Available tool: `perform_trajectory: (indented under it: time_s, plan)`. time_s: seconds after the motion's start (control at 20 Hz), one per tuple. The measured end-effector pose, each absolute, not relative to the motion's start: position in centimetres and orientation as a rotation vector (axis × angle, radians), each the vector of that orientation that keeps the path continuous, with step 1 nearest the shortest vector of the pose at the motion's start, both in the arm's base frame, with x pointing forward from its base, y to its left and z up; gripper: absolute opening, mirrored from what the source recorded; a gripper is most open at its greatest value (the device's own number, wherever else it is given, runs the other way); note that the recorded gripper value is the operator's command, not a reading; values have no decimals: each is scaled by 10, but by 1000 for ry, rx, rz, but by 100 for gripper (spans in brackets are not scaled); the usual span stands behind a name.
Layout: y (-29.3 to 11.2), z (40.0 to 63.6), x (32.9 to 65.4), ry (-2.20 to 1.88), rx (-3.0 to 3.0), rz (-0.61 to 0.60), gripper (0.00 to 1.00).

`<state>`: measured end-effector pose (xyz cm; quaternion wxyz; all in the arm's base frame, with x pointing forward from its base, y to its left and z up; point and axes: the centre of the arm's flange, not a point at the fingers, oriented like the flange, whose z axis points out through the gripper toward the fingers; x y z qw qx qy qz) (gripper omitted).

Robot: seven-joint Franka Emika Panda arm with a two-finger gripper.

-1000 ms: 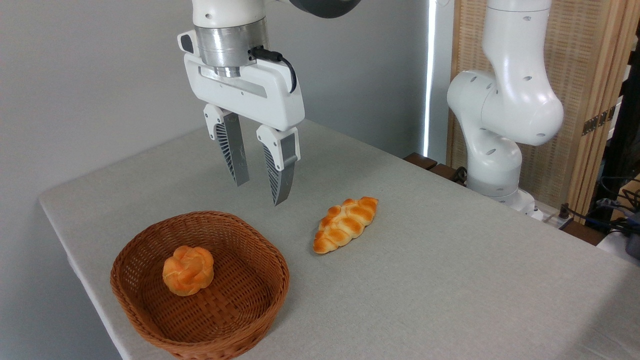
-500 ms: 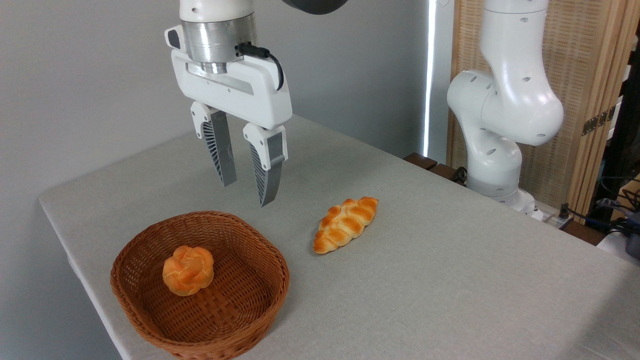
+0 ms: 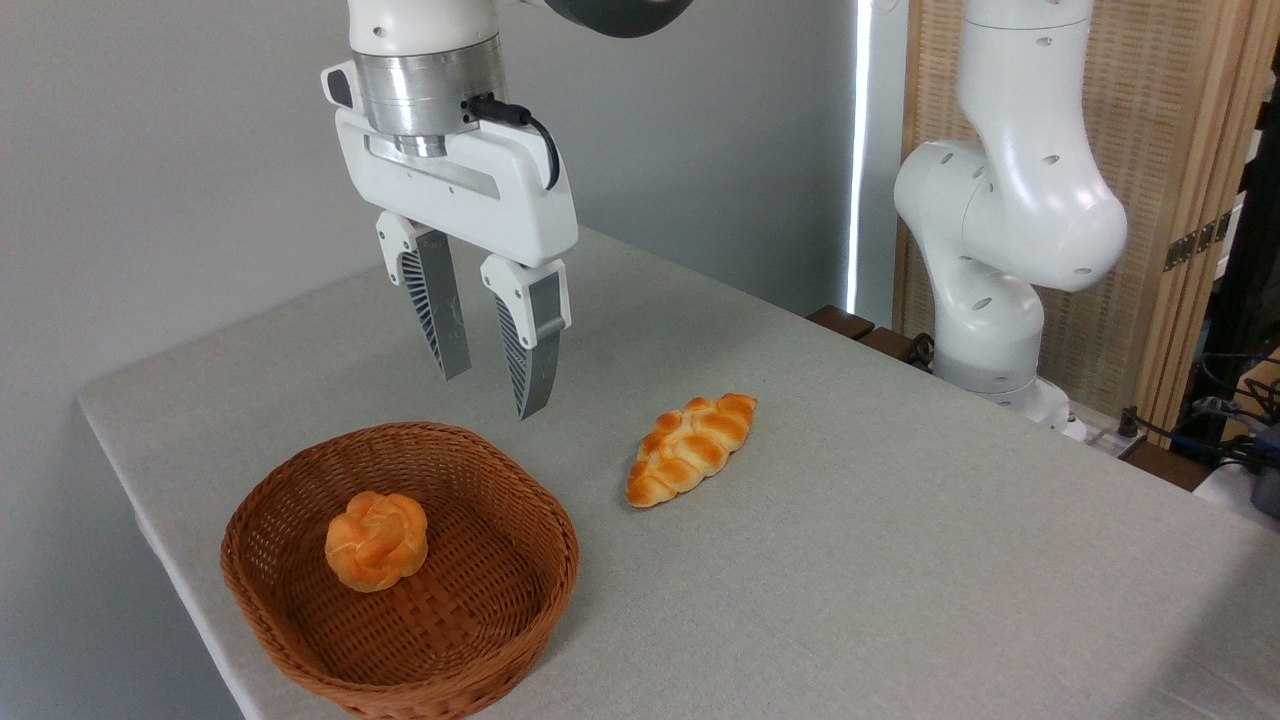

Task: Put bread into the basket

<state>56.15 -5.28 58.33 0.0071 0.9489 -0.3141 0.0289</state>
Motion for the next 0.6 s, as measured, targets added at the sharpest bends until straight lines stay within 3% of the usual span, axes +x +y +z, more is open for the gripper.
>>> perform_trajectory:
  time_s: [0.6]
  plan:
    - [-52,582,559,-1022,2950,53,100]
